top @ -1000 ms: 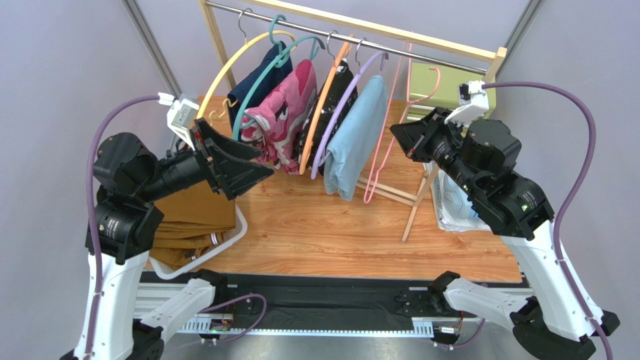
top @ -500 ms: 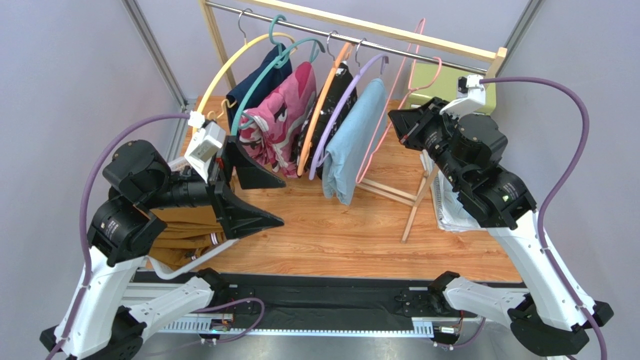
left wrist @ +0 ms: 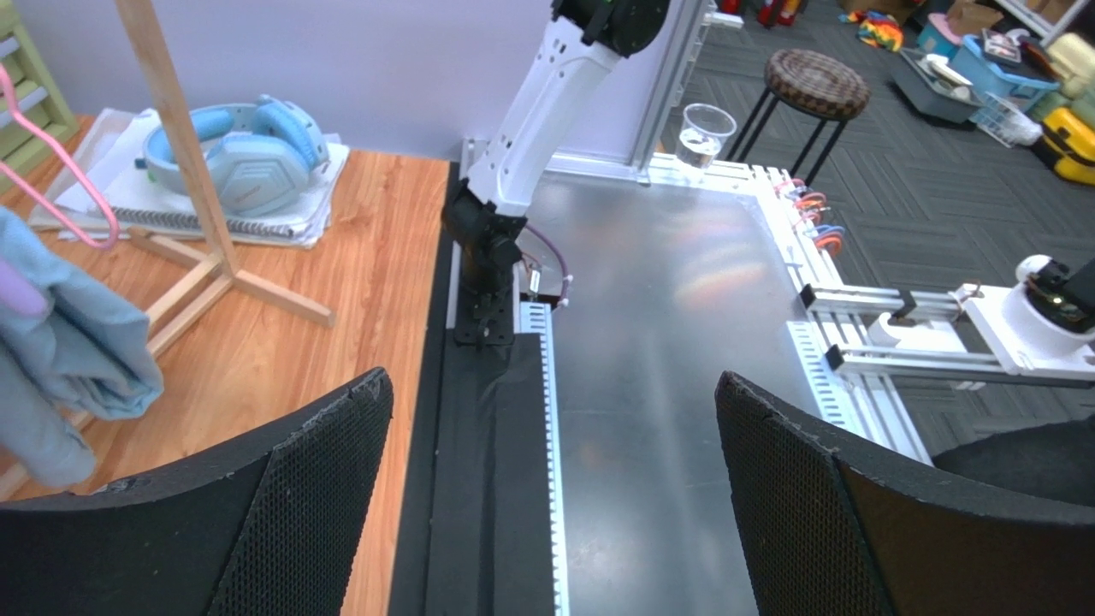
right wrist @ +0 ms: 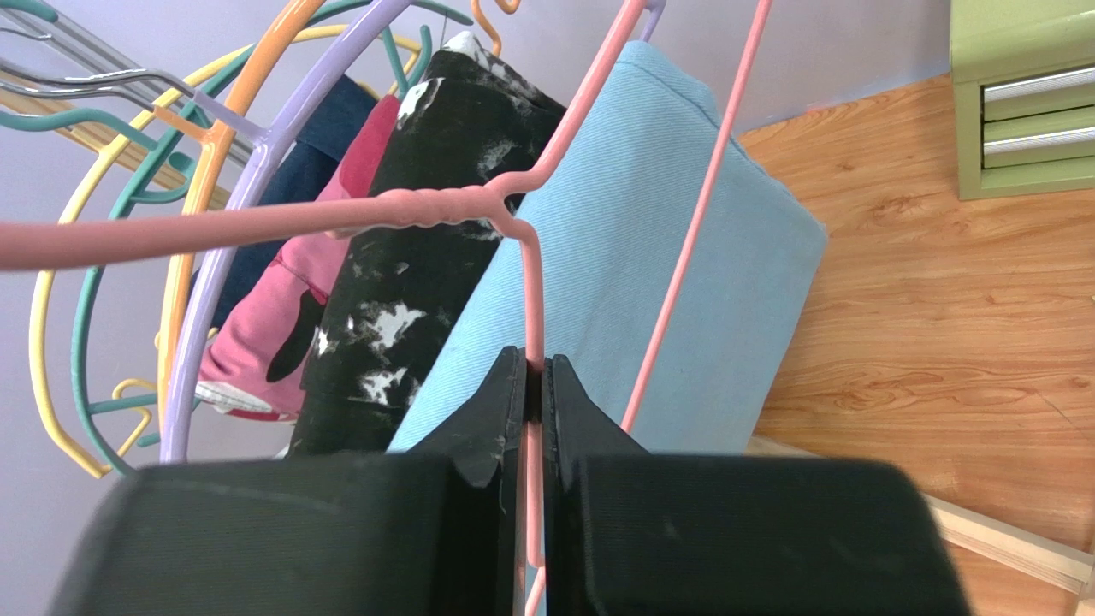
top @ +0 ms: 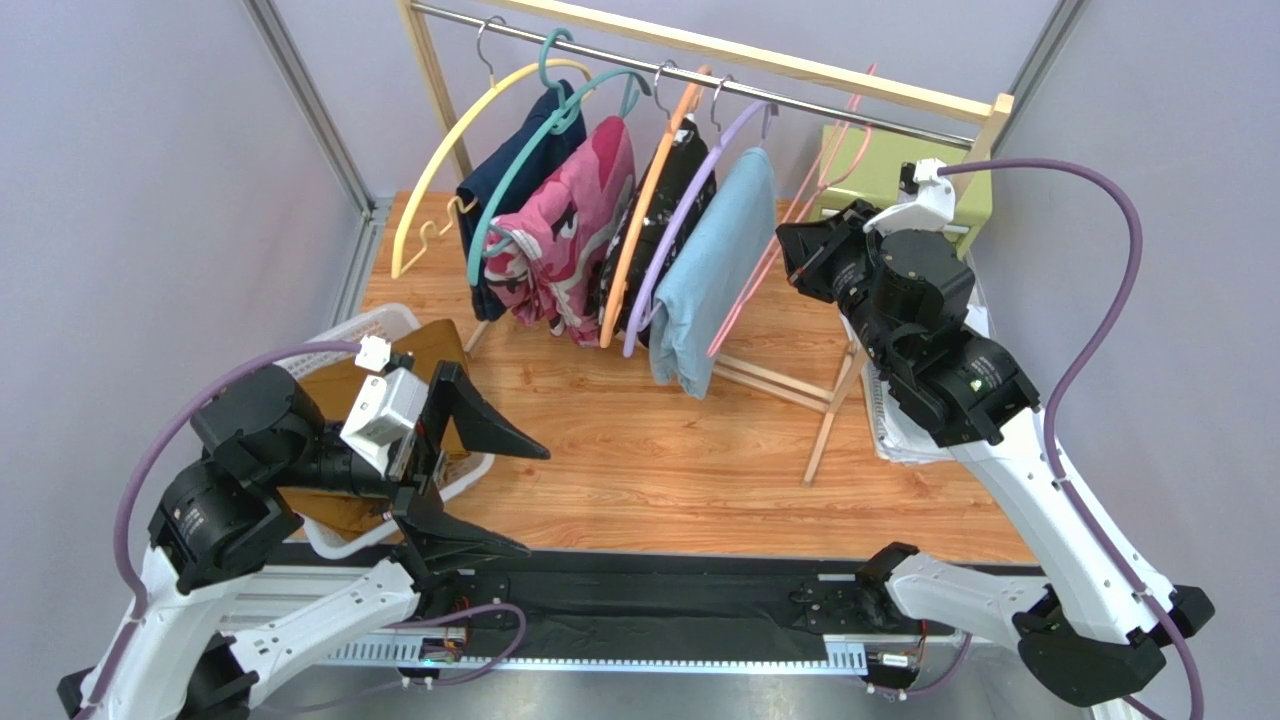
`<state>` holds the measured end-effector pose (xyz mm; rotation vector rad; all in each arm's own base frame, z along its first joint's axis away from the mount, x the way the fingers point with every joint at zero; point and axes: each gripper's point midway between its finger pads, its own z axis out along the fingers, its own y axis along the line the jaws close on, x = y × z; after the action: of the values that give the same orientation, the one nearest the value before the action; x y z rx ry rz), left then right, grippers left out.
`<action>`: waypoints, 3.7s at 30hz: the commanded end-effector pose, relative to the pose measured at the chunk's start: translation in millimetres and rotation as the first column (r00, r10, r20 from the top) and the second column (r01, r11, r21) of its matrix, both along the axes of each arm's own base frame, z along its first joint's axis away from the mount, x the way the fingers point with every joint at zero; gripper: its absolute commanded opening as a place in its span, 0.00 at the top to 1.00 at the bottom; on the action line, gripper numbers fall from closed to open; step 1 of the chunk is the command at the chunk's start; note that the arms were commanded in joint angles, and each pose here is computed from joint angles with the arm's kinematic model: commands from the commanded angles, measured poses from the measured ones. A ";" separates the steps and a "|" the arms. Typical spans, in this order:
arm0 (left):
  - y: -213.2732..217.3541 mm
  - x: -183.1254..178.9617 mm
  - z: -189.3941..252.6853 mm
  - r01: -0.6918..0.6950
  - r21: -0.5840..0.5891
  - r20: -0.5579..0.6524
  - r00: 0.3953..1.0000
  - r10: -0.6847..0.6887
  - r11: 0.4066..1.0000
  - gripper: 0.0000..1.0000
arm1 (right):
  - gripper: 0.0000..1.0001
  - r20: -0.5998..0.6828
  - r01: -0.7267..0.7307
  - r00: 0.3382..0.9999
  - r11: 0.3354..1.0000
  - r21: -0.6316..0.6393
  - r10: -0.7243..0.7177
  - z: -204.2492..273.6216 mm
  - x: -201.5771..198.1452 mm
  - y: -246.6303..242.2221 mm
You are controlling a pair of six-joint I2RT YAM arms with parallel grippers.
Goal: Remove the trousers from the hanger
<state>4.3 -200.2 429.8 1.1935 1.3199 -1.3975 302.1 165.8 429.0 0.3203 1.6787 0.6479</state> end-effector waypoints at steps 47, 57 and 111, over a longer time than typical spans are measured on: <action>9.7 20.8 -16.9 -0.224 -0.070 -0.131 0.968 0.214 0.972 0.00 | 1.00 0.058 0.170 0.983 0.981 0.087 -0.176 18.0 19.1 -19.6; 19.6 50.9 -30.7 -0.427 -0.043 -0.226 0.885 0.408 0.903 0.01 | 0.87 -0.048 0.126 0.991 0.991 0.048 -0.123 -1.7 -2.2 -21.8; -24.2 60.5 -214.4 -0.334 -0.285 -0.649 0.757 0.076 0.898 0.01 | 0.00 -0.085 -0.452 0.859 0.825 0.340 0.506 -313.6 -145.7 25.8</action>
<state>76.4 -229.1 203.5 0.2358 1.6479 -1.7660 138.6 196.6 135.8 0.0081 1.8721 1.3179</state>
